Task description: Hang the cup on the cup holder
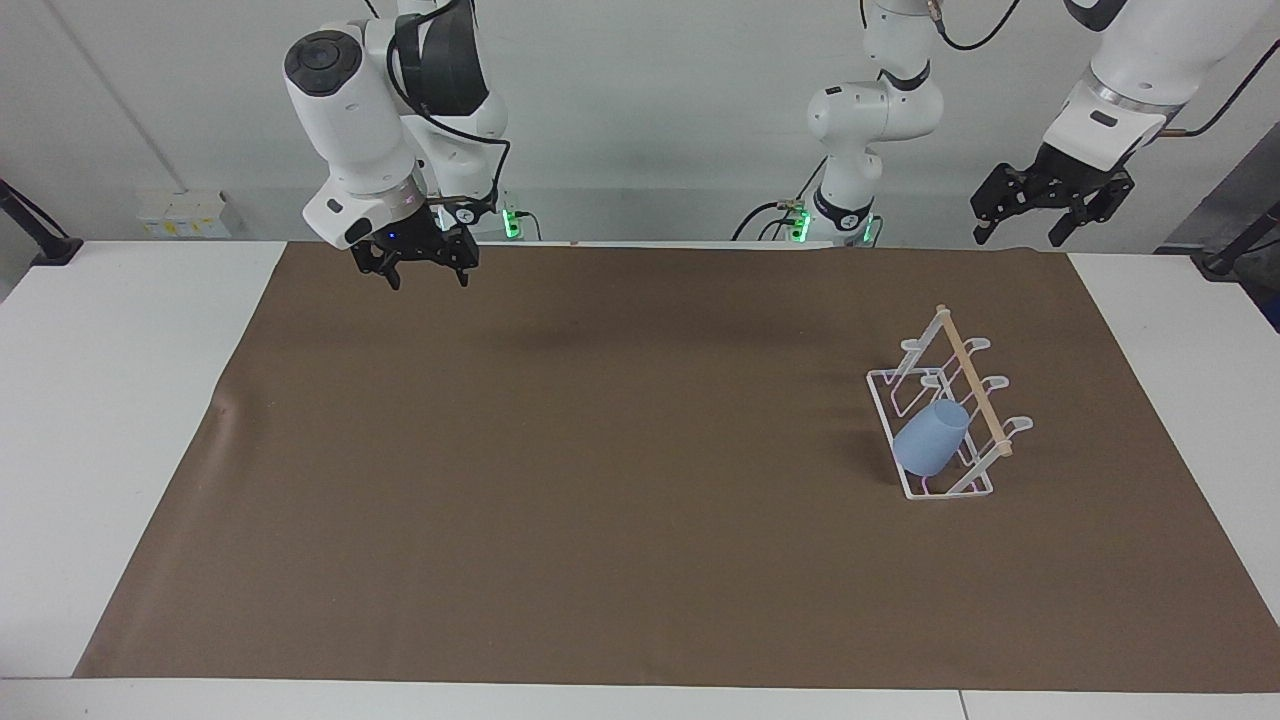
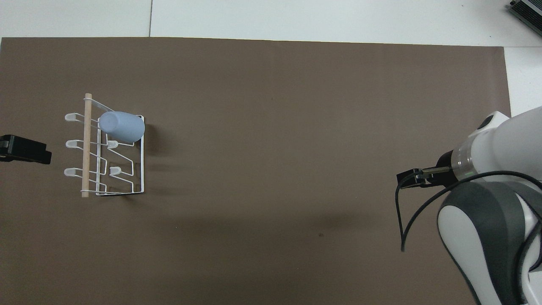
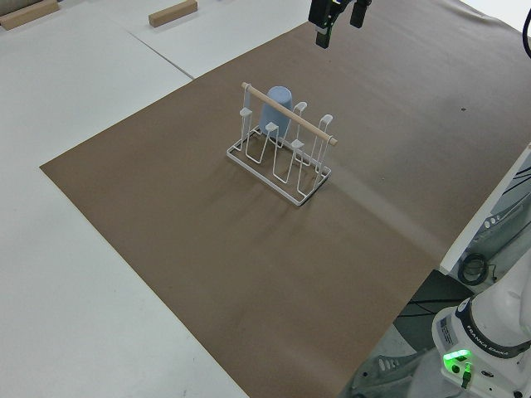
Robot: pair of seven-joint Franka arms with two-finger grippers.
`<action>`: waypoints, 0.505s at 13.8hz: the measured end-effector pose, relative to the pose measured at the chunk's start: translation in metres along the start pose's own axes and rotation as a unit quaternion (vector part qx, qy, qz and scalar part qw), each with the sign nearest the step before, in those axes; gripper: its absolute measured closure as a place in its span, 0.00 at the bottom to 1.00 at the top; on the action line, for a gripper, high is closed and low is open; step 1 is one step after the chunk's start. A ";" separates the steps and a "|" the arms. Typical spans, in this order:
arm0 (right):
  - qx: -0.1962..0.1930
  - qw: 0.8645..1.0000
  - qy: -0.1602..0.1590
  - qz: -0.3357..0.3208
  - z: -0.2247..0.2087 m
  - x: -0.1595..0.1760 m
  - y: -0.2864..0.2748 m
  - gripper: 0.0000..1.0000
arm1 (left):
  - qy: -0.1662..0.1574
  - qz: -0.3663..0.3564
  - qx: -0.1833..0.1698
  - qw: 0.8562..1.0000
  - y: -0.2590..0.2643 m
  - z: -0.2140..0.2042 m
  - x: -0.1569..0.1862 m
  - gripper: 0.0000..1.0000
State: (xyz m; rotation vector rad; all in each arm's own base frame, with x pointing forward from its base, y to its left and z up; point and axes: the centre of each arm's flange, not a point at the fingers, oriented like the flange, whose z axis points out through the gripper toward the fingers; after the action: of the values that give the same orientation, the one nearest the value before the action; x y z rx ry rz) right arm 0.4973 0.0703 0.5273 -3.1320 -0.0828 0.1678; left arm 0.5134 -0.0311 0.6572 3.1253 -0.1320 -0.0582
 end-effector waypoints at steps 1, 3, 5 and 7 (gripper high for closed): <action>0.000 1.000 0.000 0.000 0.000 0.000 0.000 0.00 | 0.003 0.001 0.000 1.000 0.001 0.000 0.001 0.00; 0.000 1.000 0.000 0.000 0.000 0.000 0.000 0.00 | 0.010 0.005 0.000 1.000 0.006 -0.001 0.002 0.00; 0.000 1.000 0.000 0.000 0.000 0.000 0.000 0.00 | 0.009 0.007 -0.001 1.000 0.008 0.001 0.003 0.00; 0.000 1.000 0.000 0.000 0.000 0.000 0.000 0.00 | 0.005 0.010 -0.001 1.000 0.010 0.005 0.001 0.00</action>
State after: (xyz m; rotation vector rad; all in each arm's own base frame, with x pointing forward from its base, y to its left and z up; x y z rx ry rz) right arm 0.4973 0.0702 0.5273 -3.1320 -0.0828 0.1678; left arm 0.5136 -0.0416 0.6527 3.1217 -0.1620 -0.0419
